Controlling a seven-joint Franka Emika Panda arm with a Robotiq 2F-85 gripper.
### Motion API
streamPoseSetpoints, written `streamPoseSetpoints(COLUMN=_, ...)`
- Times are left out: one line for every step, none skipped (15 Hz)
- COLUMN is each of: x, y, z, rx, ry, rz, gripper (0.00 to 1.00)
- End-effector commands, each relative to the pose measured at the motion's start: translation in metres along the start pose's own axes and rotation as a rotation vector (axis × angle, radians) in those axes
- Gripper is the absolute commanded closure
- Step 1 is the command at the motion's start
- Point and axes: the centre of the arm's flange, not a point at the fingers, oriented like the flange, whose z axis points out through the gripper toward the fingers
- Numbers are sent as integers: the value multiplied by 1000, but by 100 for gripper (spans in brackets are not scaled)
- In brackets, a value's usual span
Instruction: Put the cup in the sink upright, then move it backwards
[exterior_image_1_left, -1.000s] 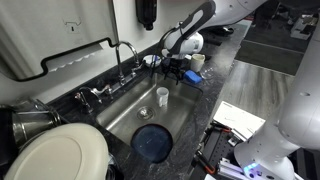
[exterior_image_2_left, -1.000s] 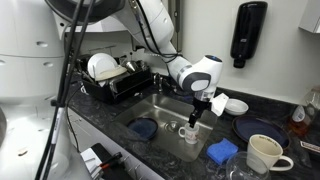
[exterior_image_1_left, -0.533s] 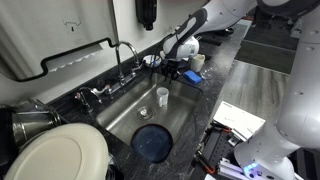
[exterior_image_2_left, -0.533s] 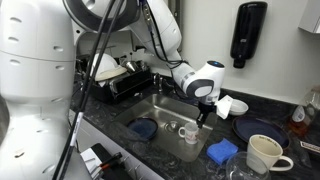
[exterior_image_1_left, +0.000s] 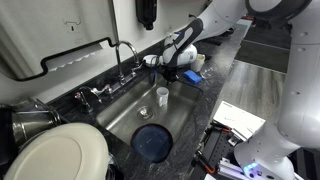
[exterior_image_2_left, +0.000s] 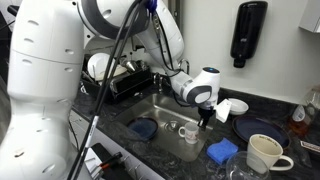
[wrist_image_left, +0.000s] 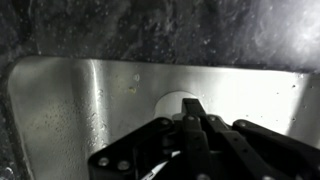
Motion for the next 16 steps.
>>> streamPoseSetpoints(x=-6, y=-13, z=7, rx=31, ry=-97, rz=34, gripper=100)
streamPoseSetpoints(x=-5, y=-17, z=9, rx=48, ry=-108, rz=46, gripper=100)
streamPoseSetpoints(x=-4, y=-20, z=12, rx=65, ry=-113, rz=57, gripper=100)
streamPoseSetpoints(x=-1, y=-24, z=13, rx=91, ry=-109, rz=70, gripper=100)
streamPoseSetpoints(x=2, y=-26, z=15, rx=105, ry=-109, rz=79, gripper=100)
streamPoseSetpoints(x=6, y=-28, z=18, rx=113, ry=-101, rz=84, gripper=100)
streamPoseSetpoints(x=9, y=-29, z=20, rx=117, ry=-95, rz=88, gripper=100)
streamPoseSetpoints(x=13, y=-30, z=22, rx=112, ry=-81, rz=93, gripper=100)
streamPoseSetpoints(x=18, y=-29, z=24, rx=109, ry=-65, rz=96, gripper=100)
streamPoseSetpoints(x=23, y=-28, z=25, rx=108, ry=-52, rz=98, gripper=100)
streamPoseSetpoints(x=29, y=-26, z=26, rx=104, ry=-39, rz=97, gripper=100)
streamPoseSetpoints(x=35, y=-23, z=27, rx=96, ry=-22, rz=97, gripper=100)
streamPoseSetpoints(x=40, y=-20, z=27, rx=89, ry=-6, rz=100, gripper=100)
streamPoseSetpoints(x=45, y=-16, z=28, rx=78, ry=13, rz=110, gripper=100)
streamPoseSetpoints(x=49, y=-13, z=29, rx=70, ry=27, rz=120, gripper=100)
streamPoseSetpoints(x=53, y=-10, z=31, rx=63, ry=38, rz=129, gripper=100)
